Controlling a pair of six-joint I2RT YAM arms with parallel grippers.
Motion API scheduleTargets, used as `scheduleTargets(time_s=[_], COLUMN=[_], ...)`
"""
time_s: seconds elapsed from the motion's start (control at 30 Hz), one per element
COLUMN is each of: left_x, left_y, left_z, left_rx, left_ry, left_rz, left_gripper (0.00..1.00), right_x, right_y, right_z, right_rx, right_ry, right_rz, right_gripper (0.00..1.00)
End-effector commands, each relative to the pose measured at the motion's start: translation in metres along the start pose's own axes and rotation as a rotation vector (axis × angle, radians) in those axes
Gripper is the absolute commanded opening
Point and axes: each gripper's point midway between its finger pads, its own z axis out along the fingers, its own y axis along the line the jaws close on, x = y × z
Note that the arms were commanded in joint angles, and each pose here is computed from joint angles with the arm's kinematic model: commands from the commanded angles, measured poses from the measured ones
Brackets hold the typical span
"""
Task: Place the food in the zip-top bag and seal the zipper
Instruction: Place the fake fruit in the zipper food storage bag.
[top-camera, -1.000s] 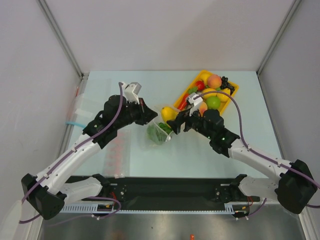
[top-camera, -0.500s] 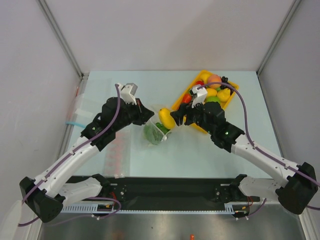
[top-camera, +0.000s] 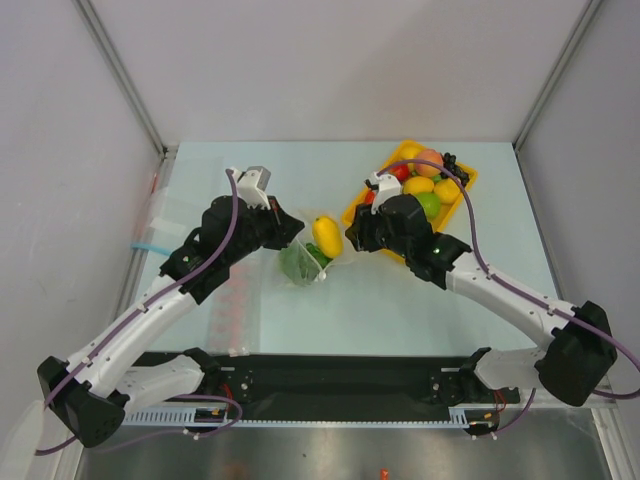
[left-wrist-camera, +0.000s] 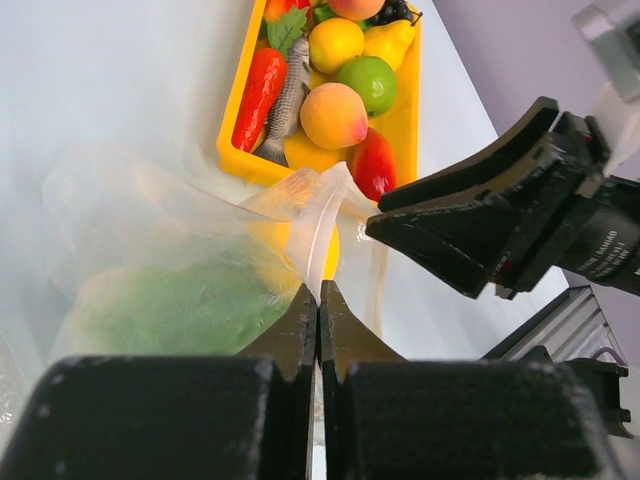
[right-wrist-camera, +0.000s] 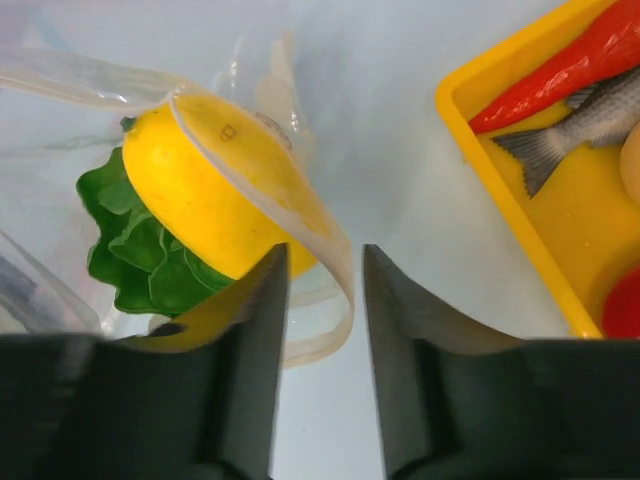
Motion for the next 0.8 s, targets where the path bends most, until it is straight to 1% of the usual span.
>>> scheduleTargets(time_s=[0.0, 0.03, 0.1, 0.13, 0.2, 0.23, 0.37, 0.47, 0.5, 0.6, 0.63, 0.7, 0.73, 0.77], left_x=[-0.028, -0.028, -0.026, -0.025, -0.024, -0.023, -0.022, -0.013, -0.009, 0.009, 0.016, 0.023, 0.027, 0.028], left_y=[-0.010, -0.010, -0.008, -0.008, -0.009, -0.009, -0.010, -0.012, -0.015, -0.015, -0.016, -0.019, -0.022, -0.024], left_z=[-0.008, -0.009, -0.008, -0.007, -0.007, -0.006, -0.004, 0.001, 0.003, 0.011, 0.014, 0.016, 0.015, 0.015], left_rx=[0.033, 0.032, 0.029, 0.030, 0.033, 0.036, 0.042, 0.060, 0.080, 0.105, 0.119, 0.137, 0.156, 0.166], left_ry=[-0.105, -0.105, -0.100, -0.096, -0.089, -0.085, -0.077, -0.042, -0.022, 0.043, 0.062, 0.084, 0.103, 0.113], left_rz=[0.013, 0.012, 0.013, 0.013, 0.013, 0.013, 0.013, 0.009, 0.008, -0.006, -0.015, -0.022, -0.025, -0.027], left_gripper=[0.00, 0.00, 0.00, 0.00, 0.00, 0.00, 0.00, 0.00, 0.00, 0.00, 0.00, 0.00, 0.00, 0.00], right_x=[-0.010, -0.009, -0.012, -0.013, -0.017, -0.020, -0.031, -0.043, -0.055, -0.069, -0.075, -0.082, -0.094, -0.091], right_y=[0.006, 0.008, 0.009, 0.010, 0.011, 0.011, 0.015, 0.023, 0.030, 0.042, 0.054, 0.062, 0.067, 0.065], right_z=[0.006, 0.006, 0.004, 0.003, 0.000, -0.001, -0.010, -0.016, -0.018, -0.019, -0.020, -0.018, -0.018, -0.017], right_rx=[0.000, -0.007, -0.013, -0.015, -0.020, -0.016, -0.034, -0.065, -0.088, -0.117, -0.156, -0.163, -0.169, -0.154], right_ry=[0.004, 0.007, 0.001, -0.001, -0.014, -0.021, -0.056, -0.086, -0.103, -0.101, -0.093, -0.082, -0.096, -0.074], right_rz=[0.004, 0.005, 0.005, 0.004, 0.002, 0.001, -0.008, -0.005, 0.005, 0.028, 0.027, 0.025, 0.012, 0.006], right_gripper=[0.36, 0.28, 0.21, 0.14, 0.06, 0.00, 0.00, 0.00, 0.00, 0.00, 0.00, 0.00, 0.00, 0.00])
